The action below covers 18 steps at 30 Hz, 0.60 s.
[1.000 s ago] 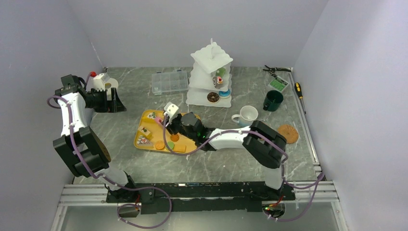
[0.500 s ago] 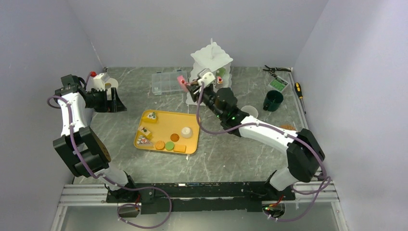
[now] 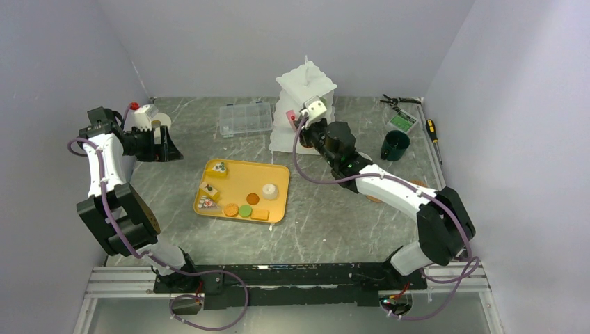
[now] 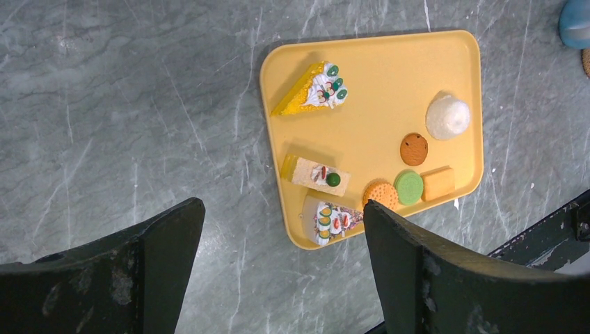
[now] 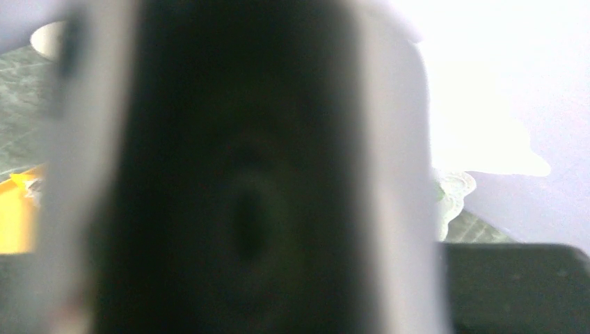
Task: Serve the afternoon tea
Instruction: Pick up the desert from the tray, then place the desert on the desert table.
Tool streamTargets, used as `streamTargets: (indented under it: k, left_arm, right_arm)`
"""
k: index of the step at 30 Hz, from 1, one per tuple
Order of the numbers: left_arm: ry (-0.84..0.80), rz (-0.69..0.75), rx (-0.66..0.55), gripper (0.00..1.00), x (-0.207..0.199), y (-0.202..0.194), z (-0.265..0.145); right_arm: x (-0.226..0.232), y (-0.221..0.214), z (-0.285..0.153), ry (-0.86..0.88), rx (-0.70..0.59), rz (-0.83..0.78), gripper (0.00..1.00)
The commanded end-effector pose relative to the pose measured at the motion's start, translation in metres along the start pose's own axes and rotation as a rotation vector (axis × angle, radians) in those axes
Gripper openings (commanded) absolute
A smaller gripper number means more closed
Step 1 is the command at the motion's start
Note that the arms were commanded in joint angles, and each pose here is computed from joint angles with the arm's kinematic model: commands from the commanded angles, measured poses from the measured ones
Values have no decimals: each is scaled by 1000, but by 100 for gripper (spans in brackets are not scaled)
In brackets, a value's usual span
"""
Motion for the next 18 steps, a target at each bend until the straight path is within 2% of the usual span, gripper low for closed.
streamTargets:
  k: [1, 9, 18]
  left_arm:
    - [-8, 37, -45, 90, -3, 11, -9]
    - [-15, 36, -49, 90, -4, 12, -9]
    - [-83, 74, -37, 90, -24, 22, 5]
  right_arm:
    - [-19, 24, -4, -68, -103, 11, 33]
    - [-31, 15, 6, -97, -87, 16, 34]
    - [-31, 8, 15, -82, -82, 78, 46]
Point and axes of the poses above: each gripper's point midway between its finger pads, its own z axis out along the fingers, its own x axis along the line the jaws close on, y = z × x, the point moved 9 cm from there along -z, back along the fingers, and after that the axes turned 7 degrees about z, right-handed, at the moved point
